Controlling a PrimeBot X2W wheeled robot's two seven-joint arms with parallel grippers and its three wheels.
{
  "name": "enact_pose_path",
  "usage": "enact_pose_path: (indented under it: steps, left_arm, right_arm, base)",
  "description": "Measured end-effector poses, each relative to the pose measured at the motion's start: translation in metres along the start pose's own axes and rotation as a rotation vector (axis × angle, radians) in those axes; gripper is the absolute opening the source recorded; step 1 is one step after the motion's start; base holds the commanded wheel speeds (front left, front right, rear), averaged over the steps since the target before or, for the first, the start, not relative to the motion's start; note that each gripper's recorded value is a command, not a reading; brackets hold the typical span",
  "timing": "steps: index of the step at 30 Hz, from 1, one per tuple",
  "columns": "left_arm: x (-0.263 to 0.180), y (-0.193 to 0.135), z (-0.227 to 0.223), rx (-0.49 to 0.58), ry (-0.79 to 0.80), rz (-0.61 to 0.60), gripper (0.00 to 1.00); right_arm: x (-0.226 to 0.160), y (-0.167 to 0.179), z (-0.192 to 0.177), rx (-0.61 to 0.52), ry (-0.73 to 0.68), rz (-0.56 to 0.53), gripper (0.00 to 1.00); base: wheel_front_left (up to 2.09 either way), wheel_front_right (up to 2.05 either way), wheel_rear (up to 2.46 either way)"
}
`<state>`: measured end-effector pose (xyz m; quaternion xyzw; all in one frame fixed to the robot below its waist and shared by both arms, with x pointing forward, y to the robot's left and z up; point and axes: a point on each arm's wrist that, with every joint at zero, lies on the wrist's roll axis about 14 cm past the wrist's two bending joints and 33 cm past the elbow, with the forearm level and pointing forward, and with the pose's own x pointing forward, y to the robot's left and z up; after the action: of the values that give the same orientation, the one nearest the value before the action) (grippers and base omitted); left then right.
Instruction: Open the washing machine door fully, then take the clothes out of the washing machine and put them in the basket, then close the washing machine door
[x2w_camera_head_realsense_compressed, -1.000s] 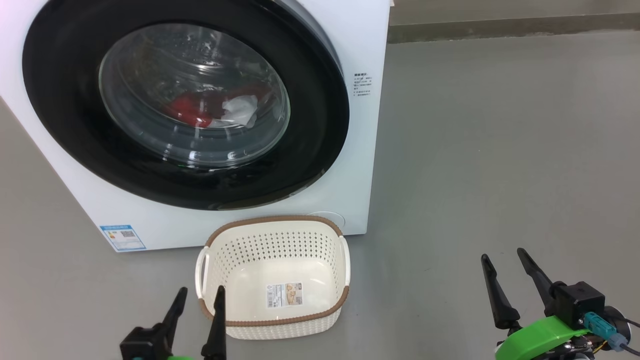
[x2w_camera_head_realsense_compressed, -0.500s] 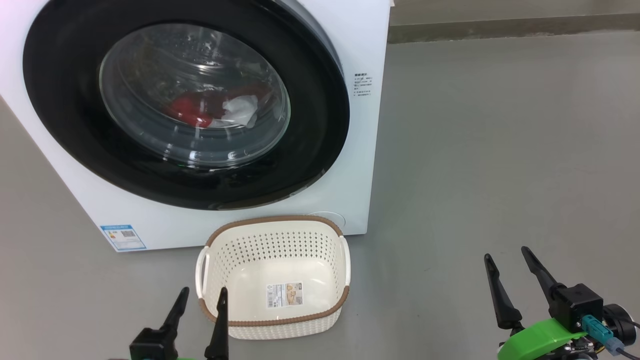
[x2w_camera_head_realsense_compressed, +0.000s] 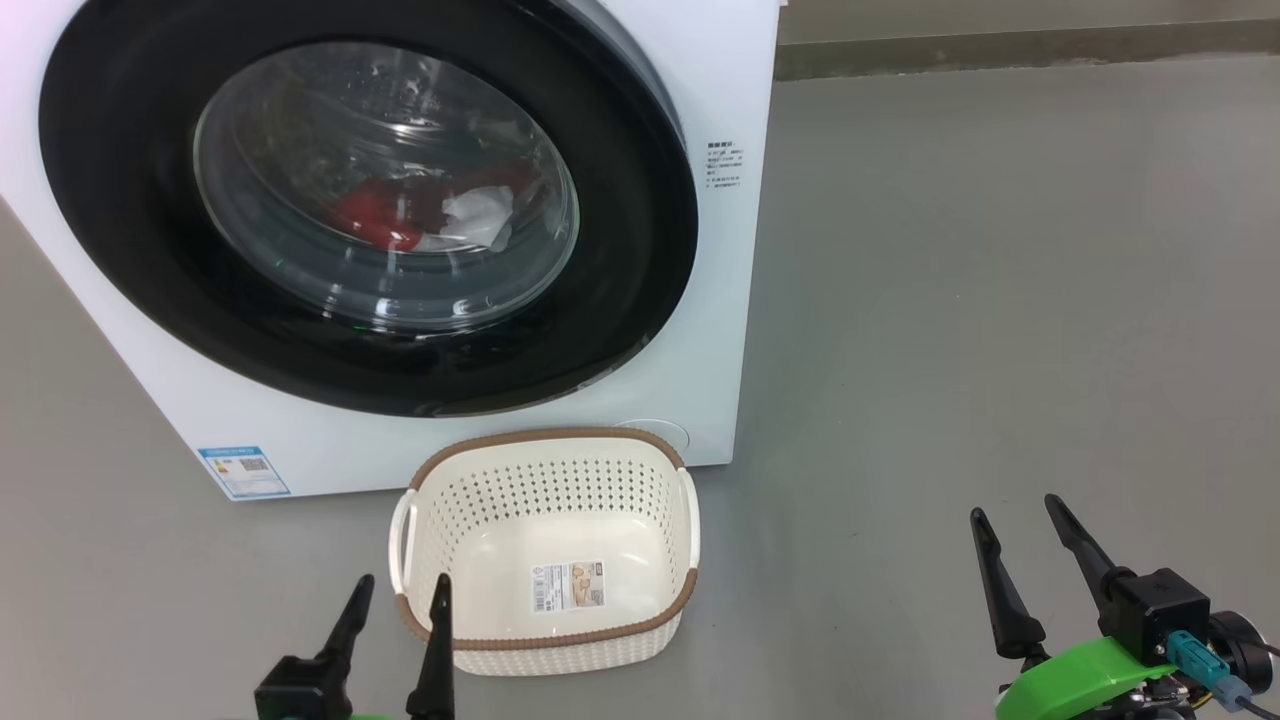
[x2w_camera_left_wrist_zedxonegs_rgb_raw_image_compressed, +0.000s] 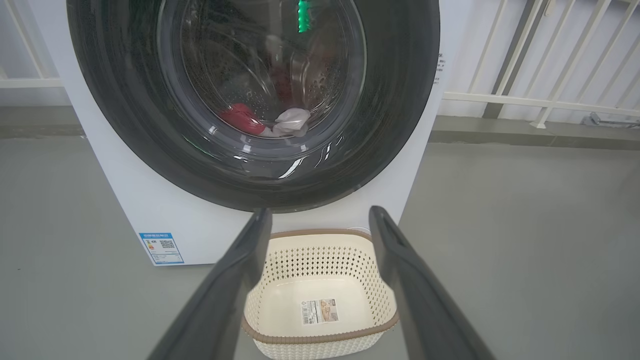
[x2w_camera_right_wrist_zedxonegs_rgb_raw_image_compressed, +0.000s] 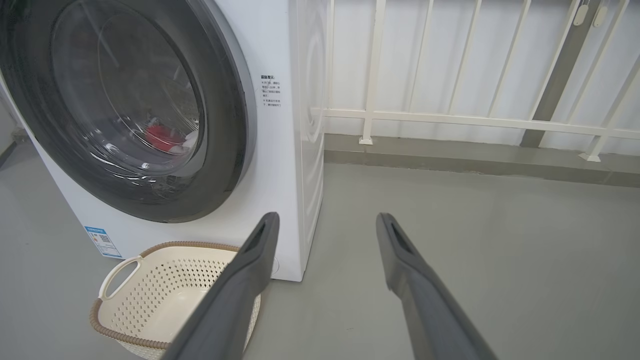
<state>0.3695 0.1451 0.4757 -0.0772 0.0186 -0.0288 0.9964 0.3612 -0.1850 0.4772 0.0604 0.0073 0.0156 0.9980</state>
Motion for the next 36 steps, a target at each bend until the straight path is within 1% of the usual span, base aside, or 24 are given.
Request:
enact_pose_path:
  steps: [7,8,9,24,27,33,36]
  left_arm:
    - [0.000,0.001,0.000,0.002,-0.001,0.008,1.00]
    - [0.000,0.001,0.000,0.002,-0.001,0.008,1.00]
    - [0.000,0.001,0.000,0.002,-0.001,0.008,1.00]
    - [-0.001,0.003,-0.001,0.003,0.003,0.015,1.00]
    - [-0.001,0.004,-0.001,0.005,0.004,0.020,1.00]
    - [0.000,0.003,-0.002,0.004,0.004,0.018,1.00]
    - [0.001,0.003,-0.001,0.004,0.001,0.016,1.00]
  right_arm:
    - [0.000,0.000,0.000,0.001,0.000,0.001,1.00]
    - [0.000,0.000,0.000,0.002,0.000,0.001,0.31]
    - [0.000,0.000,0.000,0.007,0.000,0.000,0.00]
    - [0.001,0.001,-0.002,0.060,0.003,-0.008,0.00]
    - [0.002,-0.002,-0.002,0.123,-0.004,-0.024,0.00]
    - [0.003,-0.012,-0.007,0.403,-0.014,-0.101,0.00]
    - [0.010,-0.014,-0.006,0.545,-0.033,-0.128,0.00]
  base:
    - [0.00,0.00,0.00]
    - [0.00,0.00,0.00]
    - [0.00,0.00,0.00]
    - [0.00,0.00,0.00]
    - [0.00,0.00,0.00]
    - [0.00,0.00,0.00]
    - [0.00,0.00,0.00]
